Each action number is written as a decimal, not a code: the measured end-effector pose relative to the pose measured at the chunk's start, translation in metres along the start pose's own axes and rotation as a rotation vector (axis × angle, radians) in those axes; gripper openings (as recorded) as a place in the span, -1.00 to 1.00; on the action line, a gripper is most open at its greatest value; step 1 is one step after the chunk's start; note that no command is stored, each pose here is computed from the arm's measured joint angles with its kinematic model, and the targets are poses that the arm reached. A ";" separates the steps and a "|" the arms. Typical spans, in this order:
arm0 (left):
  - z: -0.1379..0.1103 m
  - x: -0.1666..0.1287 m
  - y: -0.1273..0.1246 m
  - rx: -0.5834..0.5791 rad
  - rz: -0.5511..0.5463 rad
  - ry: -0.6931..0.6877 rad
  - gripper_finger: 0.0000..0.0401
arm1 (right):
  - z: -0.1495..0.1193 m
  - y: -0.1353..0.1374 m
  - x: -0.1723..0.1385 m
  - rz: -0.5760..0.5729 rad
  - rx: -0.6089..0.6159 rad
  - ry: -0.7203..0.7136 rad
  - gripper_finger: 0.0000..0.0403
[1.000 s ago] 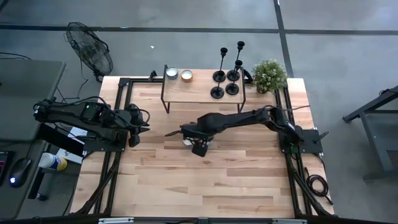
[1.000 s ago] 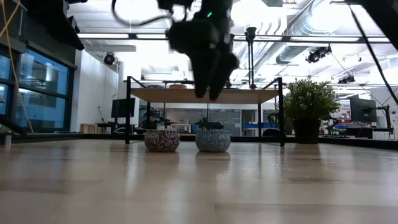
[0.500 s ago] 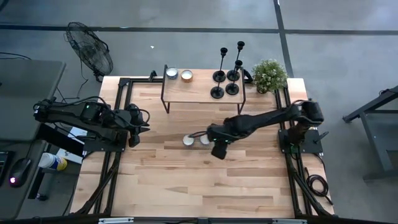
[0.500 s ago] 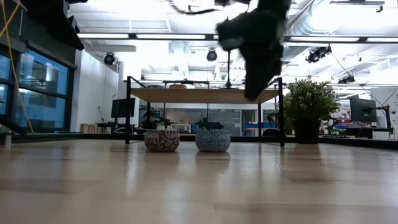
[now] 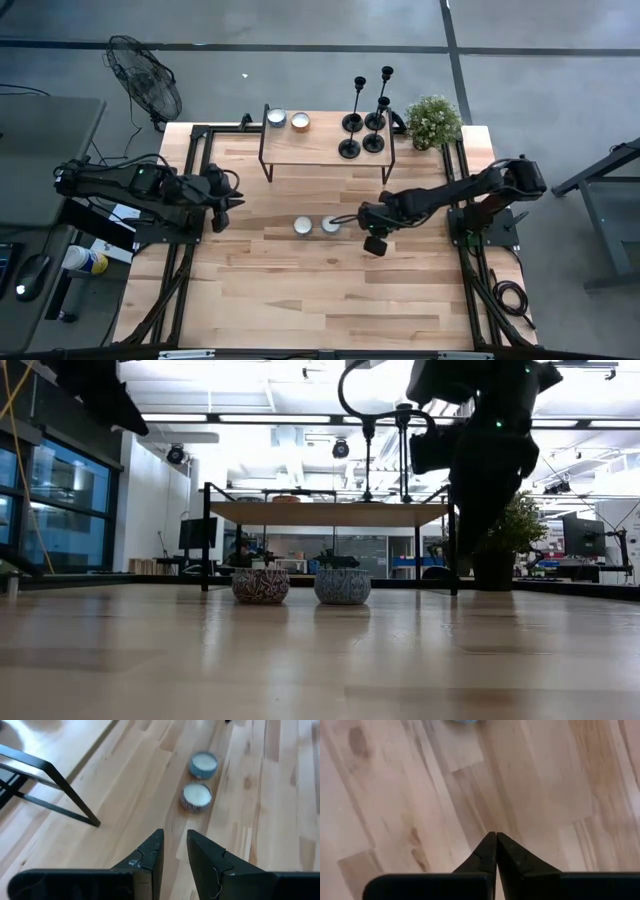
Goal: Pick & Place candle stick holders
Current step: Adjust the colored scented candles
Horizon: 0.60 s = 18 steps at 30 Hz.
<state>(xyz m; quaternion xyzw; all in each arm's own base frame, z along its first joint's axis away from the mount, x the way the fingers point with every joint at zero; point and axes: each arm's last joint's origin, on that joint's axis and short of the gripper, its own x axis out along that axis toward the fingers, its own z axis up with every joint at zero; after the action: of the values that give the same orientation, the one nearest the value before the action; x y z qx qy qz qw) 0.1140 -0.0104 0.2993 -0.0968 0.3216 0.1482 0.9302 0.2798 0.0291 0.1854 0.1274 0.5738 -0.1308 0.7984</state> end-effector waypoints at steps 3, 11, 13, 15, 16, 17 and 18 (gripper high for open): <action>0.003 0.000 -0.001 -0.031 0.008 -0.035 -0.60 | -0.002 -0.001 0.006 -0.019 -0.012 -0.039 -1.00; 0.007 0.006 -0.003 -0.060 0.062 -0.062 -0.60 | -0.001 -0.010 0.019 -0.013 -0.065 -0.130 -1.00; 0.008 0.010 -0.005 -0.054 0.074 -0.051 -0.60 | -0.002 -0.013 0.023 -0.013 -0.095 -0.154 -1.00; 0.009 0.014 -0.007 -0.046 0.083 -0.035 -0.60 | -0.001 -0.016 0.026 -0.017 -0.121 -0.177 -1.00; 0.009 0.017 -0.007 -0.041 0.090 -0.027 -0.60 | 0.000 -0.017 0.026 -0.023 -0.127 -0.189 -1.00; 0.009 0.019 -0.008 -0.036 0.096 -0.018 -0.60 | 0.001 -0.018 0.027 -0.024 -0.132 -0.208 -1.00; 0.009 0.021 -0.009 -0.032 0.101 -0.009 -0.60 | 0.002 -0.020 0.028 -0.023 -0.139 -0.221 -1.00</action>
<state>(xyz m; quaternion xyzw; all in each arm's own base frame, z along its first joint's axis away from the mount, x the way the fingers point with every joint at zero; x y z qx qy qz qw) 0.1384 -0.0121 0.2935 -0.0945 0.3196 0.2005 0.9212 0.2827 0.0083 0.1584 0.0499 0.4917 -0.1132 0.8620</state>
